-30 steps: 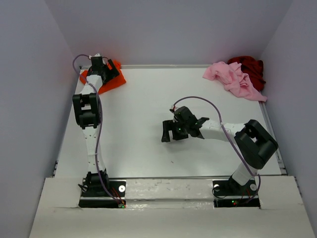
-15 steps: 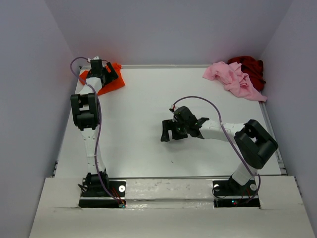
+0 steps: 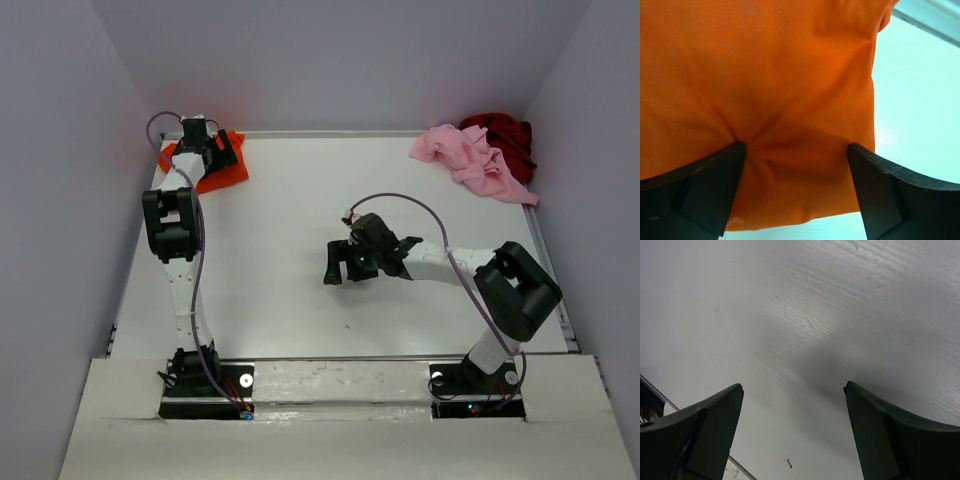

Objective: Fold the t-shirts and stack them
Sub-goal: Neatly place the folded tshirt to the corner

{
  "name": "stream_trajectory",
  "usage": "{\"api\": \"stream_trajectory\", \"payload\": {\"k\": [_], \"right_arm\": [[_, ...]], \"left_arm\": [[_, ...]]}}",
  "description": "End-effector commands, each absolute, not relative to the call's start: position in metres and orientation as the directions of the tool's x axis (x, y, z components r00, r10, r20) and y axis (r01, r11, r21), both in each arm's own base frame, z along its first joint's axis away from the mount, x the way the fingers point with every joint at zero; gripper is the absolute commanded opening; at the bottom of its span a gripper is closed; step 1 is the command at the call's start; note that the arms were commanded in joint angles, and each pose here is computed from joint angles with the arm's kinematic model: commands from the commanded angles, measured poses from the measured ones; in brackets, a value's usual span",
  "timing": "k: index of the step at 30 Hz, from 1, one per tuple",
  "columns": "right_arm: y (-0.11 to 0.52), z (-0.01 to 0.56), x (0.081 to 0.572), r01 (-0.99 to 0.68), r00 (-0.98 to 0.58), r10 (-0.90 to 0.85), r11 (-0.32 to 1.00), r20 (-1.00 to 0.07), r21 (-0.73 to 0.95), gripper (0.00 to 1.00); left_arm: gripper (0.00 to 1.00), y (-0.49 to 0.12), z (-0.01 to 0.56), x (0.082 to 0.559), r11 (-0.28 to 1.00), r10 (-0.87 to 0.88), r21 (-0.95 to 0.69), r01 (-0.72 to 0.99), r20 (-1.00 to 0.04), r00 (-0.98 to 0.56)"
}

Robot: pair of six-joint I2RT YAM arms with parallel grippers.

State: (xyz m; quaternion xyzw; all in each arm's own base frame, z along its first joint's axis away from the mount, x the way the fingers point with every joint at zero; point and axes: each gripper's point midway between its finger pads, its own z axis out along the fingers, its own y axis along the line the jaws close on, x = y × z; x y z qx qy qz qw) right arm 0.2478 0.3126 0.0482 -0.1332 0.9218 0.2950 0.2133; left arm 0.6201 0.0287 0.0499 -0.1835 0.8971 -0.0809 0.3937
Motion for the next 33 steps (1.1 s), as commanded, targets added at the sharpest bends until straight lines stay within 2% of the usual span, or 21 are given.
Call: {"api": "stream_trajectory", "payload": {"k": [1, 6, 10, 17, 23, 28, 33], "right_arm": [[0.332, 0.075, 0.259, -0.412, -0.842, -0.092, 0.746, -0.531, 0.524, 0.88], [0.333, 0.077, 0.259, -0.413, -0.841, -0.086, 0.74, -0.534, 0.532, 0.88], [0.334, 0.084, 0.258, -0.418, -0.838, -0.08, 0.731, -0.54, 0.54, 0.88], [0.332, 0.087, 0.257, -0.421, -0.835, -0.084, 0.733, -0.544, 0.535, 0.88], [0.331, 0.087, 0.257, -0.425, -0.835, -0.092, 0.735, -0.542, 0.529, 0.88], [0.33, 0.087, 0.259, -0.419, -0.837, -0.096, 0.745, -0.538, 0.518, 0.88], [0.334, 0.089, 0.261, -0.417, -0.841, -0.097, 0.742, -0.532, 0.524, 0.88]], "left_arm": [[0.99, 0.04, 0.019, 0.559, 0.932, -0.363, -0.177, -0.317, -0.498, -0.788], [0.99, 0.044, 0.017, 0.541, 0.943, -0.333, -0.14, -0.303, -0.477, -0.813], [0.99, 0.058, 0.03, 0.546, 0.934, -0.355, -0.146, -0.327, -0.5, -0.79], [0.99, 0.095, 0.025, 0.556, 0.915, -0.344, 0.001, -0.404, -0.525, -0.779], [0.99, 0.103, 0.031, 0.579, 0.908, -0.338, 0.019, -0.42, -0.56, -0.756], [0.99, 0.106, 0.062, 0.612, 0.914, -0.32, -0.026, -0.406, -0.663, -0.677], [0.99, 0.104, 0.066, 0.632, 0.919, -0.32, -0.06, -0.39, -0.692, -0.647]]}}
